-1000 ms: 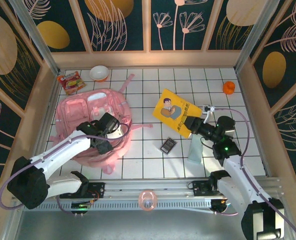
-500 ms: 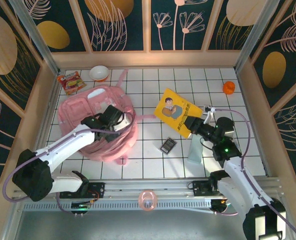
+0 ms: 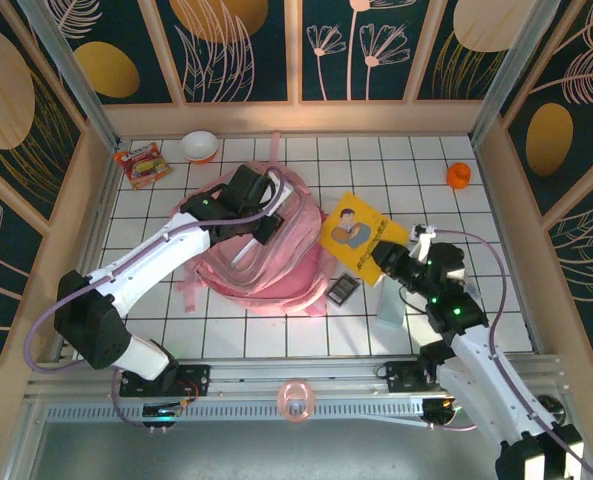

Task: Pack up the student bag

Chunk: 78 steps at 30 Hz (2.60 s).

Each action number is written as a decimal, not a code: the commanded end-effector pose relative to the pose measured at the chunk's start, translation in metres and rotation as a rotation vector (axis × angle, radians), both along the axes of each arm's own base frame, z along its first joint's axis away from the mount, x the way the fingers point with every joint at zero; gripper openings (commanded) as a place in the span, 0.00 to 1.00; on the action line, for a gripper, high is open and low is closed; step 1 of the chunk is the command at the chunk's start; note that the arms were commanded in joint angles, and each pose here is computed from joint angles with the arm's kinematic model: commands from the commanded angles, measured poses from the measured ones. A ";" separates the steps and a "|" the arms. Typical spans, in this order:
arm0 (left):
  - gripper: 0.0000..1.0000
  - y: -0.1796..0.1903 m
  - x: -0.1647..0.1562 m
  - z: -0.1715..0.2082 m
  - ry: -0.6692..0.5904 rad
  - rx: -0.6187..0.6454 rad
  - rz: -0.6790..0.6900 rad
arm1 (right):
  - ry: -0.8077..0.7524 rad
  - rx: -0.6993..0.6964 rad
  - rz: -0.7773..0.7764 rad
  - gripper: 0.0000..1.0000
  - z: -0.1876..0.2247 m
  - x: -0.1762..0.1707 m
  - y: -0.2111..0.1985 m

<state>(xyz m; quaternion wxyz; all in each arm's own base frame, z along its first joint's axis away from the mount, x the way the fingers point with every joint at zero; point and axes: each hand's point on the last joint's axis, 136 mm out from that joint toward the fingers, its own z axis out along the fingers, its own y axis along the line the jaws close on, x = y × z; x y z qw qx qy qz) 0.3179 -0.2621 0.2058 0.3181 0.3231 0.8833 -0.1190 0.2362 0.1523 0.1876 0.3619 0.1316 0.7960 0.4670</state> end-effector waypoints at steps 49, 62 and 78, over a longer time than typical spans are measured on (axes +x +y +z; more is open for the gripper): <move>0.00 -0.017 0.019 0.071 -0.164 -0.302 0.103 | 0.139 0.041 -0.051 0.63 -0.061 0.074 0.157; 0.00 -0.018 0.020 0.056 -0.147 -0.302 0.116 | 0.198 -0.262 -0.046 0.74 -0.049 0.023 0.077; 0.02 -0.044 -0.008 -0.124 0.117 -0.162 -0.007 | -0.224 -0.353 0.043 0.73 0.060 -0.005 0.036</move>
